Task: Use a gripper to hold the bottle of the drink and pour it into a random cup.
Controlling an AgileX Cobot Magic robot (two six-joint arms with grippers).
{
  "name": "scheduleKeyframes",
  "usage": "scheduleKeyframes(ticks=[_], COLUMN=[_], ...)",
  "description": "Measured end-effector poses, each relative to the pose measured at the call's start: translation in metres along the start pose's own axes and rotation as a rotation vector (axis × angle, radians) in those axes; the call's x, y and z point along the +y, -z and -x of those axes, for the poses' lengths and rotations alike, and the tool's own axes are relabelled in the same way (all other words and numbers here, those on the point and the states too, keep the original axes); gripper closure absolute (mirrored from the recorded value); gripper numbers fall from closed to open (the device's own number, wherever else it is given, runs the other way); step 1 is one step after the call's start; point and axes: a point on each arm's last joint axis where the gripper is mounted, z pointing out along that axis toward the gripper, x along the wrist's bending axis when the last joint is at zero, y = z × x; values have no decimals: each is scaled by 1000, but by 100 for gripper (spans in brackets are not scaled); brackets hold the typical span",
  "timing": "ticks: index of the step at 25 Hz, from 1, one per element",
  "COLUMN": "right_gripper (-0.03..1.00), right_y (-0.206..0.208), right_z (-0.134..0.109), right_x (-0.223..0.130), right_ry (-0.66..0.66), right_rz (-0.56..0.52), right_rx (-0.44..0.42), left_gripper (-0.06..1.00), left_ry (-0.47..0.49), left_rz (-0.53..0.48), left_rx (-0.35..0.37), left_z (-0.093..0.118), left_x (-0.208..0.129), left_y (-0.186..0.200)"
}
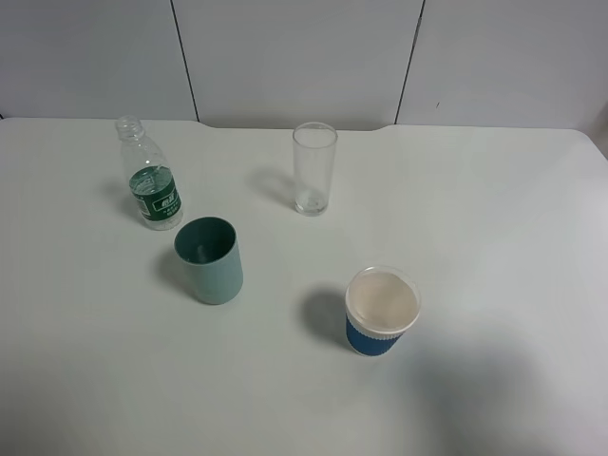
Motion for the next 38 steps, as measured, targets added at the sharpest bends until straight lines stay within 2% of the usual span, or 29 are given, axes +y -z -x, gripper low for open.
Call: scheduleKeyframes(ticks=[7,16,20,30,38], right_gripper=[23,23,23,23,23], right_y=[0,0,0,0,0], right_z=[0,0,0,0,0], right_x=[0,0,0,0,0], right_ry=[0,0,0,0,0], right_rz=[0,0,0,0,0], right_rx=[0,0,0,0,0], left_gripper=[15,15,15,15,15], left_ry=[3,70,76,117,118], left_rz=[20,63,55,-106,-108], left_rx=[0,140,141,90,88], left_z=[-1,1,1,5,6], left_x=[-18,-24,-32,-58,-58], left_y=[-2,9,14,-4,-4])
